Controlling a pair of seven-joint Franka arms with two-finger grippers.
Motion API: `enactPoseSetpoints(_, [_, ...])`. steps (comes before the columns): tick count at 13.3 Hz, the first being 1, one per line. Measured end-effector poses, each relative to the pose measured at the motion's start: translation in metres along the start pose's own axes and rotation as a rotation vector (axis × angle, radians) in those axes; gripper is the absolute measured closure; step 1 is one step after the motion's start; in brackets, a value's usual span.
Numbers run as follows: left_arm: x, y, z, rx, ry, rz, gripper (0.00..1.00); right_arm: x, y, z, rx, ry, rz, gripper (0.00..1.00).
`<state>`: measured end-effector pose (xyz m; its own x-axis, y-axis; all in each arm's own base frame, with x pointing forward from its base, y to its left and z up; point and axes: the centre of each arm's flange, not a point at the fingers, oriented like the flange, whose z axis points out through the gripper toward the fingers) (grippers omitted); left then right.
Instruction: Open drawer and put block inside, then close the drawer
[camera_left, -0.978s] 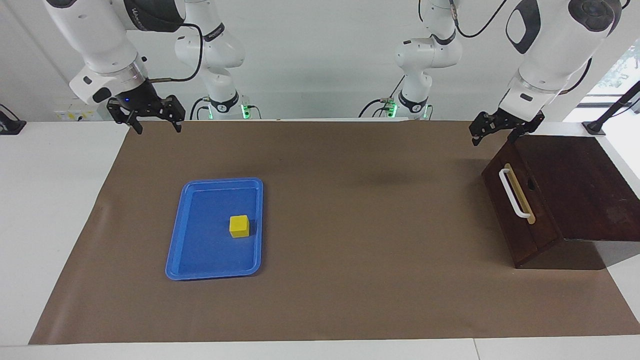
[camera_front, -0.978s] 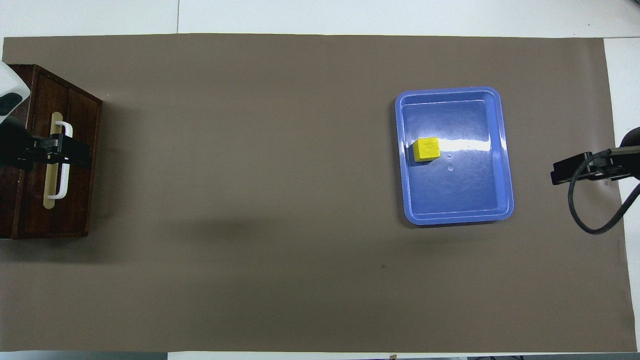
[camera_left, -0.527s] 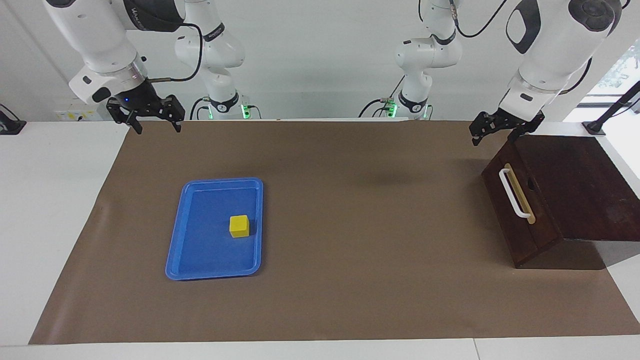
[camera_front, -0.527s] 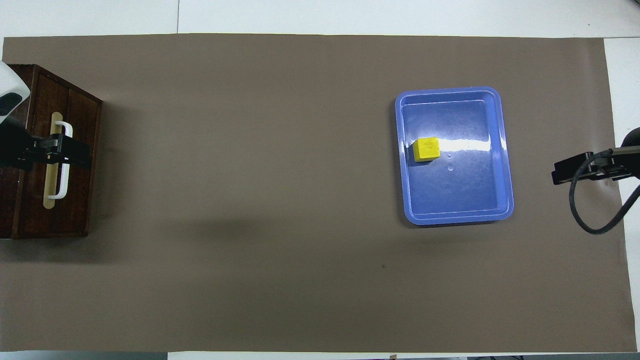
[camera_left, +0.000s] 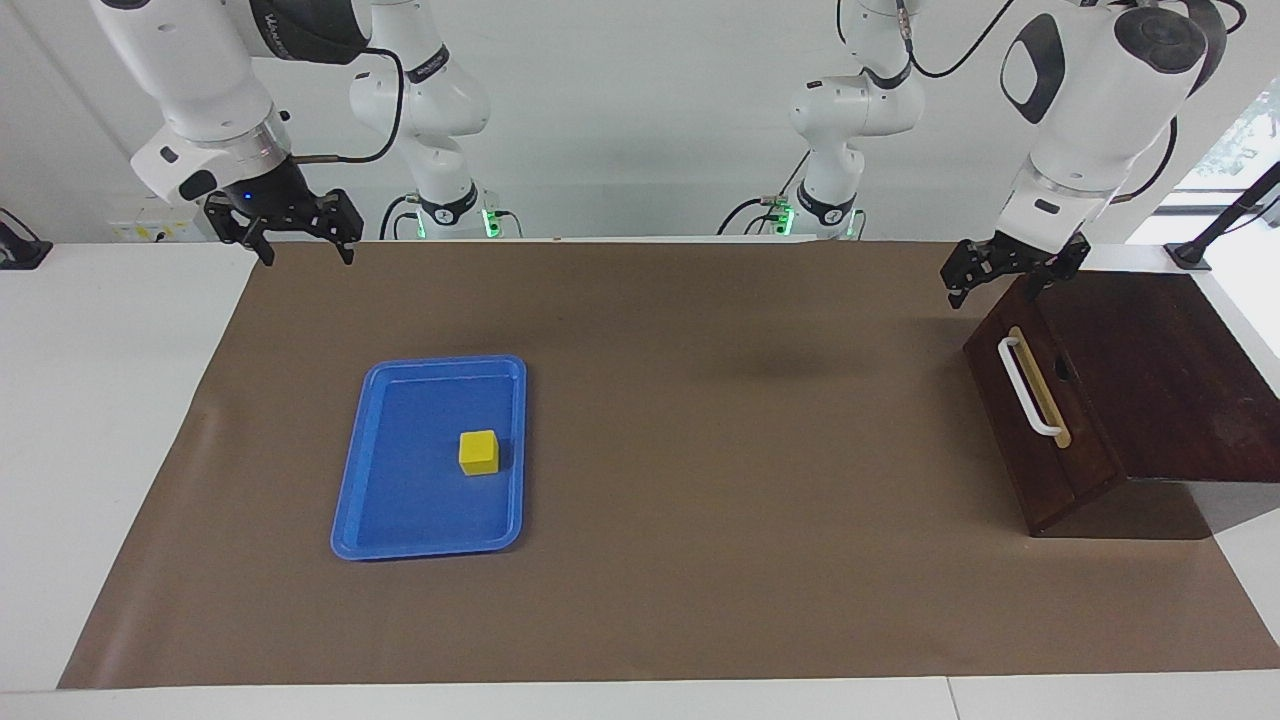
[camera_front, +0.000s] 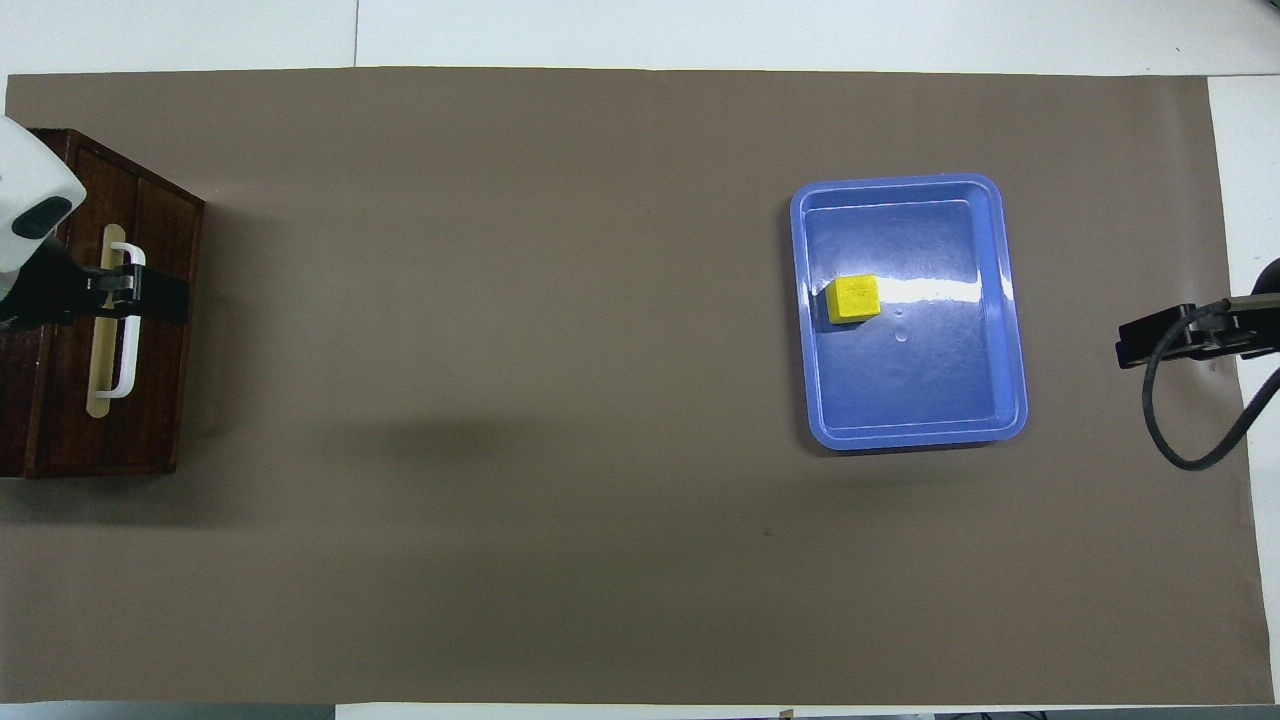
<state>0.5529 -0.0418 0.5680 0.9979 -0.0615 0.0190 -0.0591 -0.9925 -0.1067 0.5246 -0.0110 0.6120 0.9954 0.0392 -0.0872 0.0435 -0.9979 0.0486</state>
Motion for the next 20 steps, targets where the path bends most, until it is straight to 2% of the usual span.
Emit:
enactPoseSetpoints(3, [0.001, -0.003, 0.033, 0.084, 0.030, 0.033, 0.00, 0.000, 0.000, 0.001, 0.008, -0.001, 0.046, 0.00])
enactPoseSetpoints(7, [0.009, -0.007, 0.083, 0.201, 0.040, 0.104, 0.00, 0.000, -0.007, 0.008, 0.065, -0.020, 0.233, 0.00])
enactPoseSetpoints(12, [0.033, -0.034, 0.147, 0.207, 0.066, 0.110, 0.00, 0.007, -0.021, 0.037, 0.188, -0.072, 0.553, 0.00])
enactPoseSetpoints(13, [0.034, -0.036, 0.153, 0.206, 0.079, 0.114, 0.00, 0.011, -0.025, 0.046, 0.223, -0.099, 0.637, 0.00])
enactPoseSetpoints(14, [0.034, -0.035, 0.153, 0.209, 0.090, 0.121, 0.00, 0.021, -0.029, 0.066, 0.276, -0.157, 0.781, 0.00])
enactPoseSetpoints(16, [0.034, -0.030, 0.158, 0.206, 0.094, 0.131, 0.00, 0.044, -0.029, 0.100, 0.360, -0.245, 0.984, 0.00])
enactPoseSetpoints(18, [0.032, -0.027, 0.179, 0.201, 0.074, 0.145, 0.00, 0.067, -0.028, 0.138, 0.420, -0.315, 1.108, 0.00])
enactPoseSetpoints(20, [0.033, -0.024, 0.194, 0.241, 0.058, 0.192, 0.00, 0.082, -0.030, 0.171, 0.483, -0.350, 1.183, 0.00])
